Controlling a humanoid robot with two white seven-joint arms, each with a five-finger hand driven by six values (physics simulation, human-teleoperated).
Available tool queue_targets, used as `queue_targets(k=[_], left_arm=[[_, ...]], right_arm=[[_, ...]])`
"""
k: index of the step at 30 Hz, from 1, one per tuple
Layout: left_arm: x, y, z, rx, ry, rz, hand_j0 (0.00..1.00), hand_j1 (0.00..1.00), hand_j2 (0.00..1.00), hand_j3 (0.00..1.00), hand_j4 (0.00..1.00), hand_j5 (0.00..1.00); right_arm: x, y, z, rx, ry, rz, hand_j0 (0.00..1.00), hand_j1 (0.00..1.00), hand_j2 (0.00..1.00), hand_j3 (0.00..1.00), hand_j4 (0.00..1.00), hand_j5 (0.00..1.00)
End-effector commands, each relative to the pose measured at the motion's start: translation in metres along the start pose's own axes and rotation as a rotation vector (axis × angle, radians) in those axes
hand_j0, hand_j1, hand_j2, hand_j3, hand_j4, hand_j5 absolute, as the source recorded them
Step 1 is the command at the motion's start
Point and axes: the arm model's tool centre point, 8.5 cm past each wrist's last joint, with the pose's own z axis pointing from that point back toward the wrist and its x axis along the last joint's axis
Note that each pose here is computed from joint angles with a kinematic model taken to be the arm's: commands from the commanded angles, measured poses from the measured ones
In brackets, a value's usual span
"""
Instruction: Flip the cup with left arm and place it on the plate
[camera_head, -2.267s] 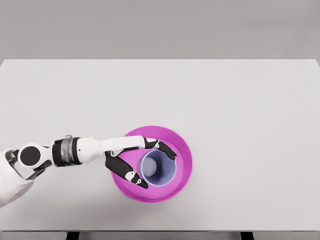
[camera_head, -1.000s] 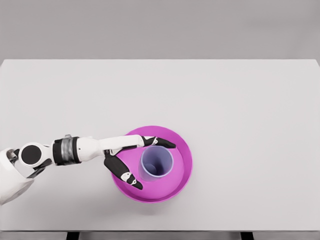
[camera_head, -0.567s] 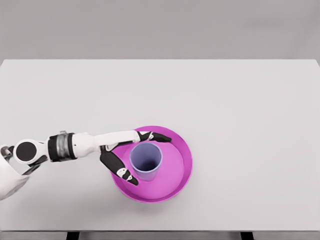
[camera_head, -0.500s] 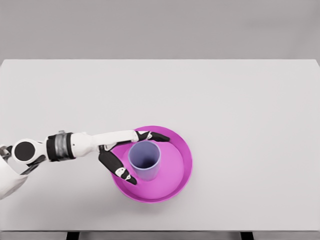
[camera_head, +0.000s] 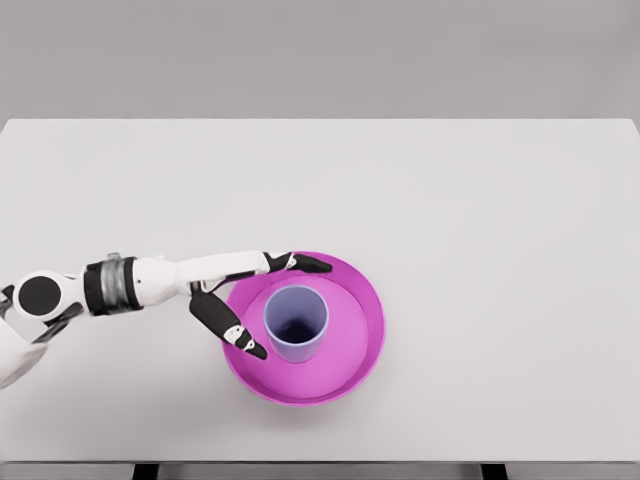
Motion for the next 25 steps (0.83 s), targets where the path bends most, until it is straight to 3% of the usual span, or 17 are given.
queue_targets(k=[1,8,13,16,25], left_arm=[[0.001,0.003,0.005,0.008,0.009,-0.004,1.0,1.0,1.0,1.0,1.0,1.0],[0.001,0.025,0.038,0.066,0.076,-0.044,1.0,1.0,1.0,1.0,1.0,1.0],[0.004,0.072,0.083,0.231,0.136,-0.104,1.0,1.0,1.0,1.0,1.0,1.0],[0.008,0.085,0.095,0.279,0.142,-0.124,1.0,1.0,1.0,1.0,1.0,1.0],[0.011,0.086,0.096,0.287,0.122,-0.141,1.0,1.0,1.0,1.0,1.0,1.0]], right_arm=[[0.0,0.0,0.0,0.0,0.0,0.0,1.0,1.0,1.0,1.0,1.0,1.0],[0.0,0.0,0.0,0.0,0.0,0.0,1.0,1.0,1.0,1.0,1.0,1.0],[0.0,0.0,0.0,0.0,0.0,0.0,1.0,1.0,1.0,1.0,1.0,1.0],[0.0,0.0,0.0,0.0,0.0,0.0,1.0,1.0,1.0,1.0,1.0,1.0],[0.0,0.0,0.0,0.0,0.0,0.0,1.0,1.0,1.0,1.0,1.0,1.0]])
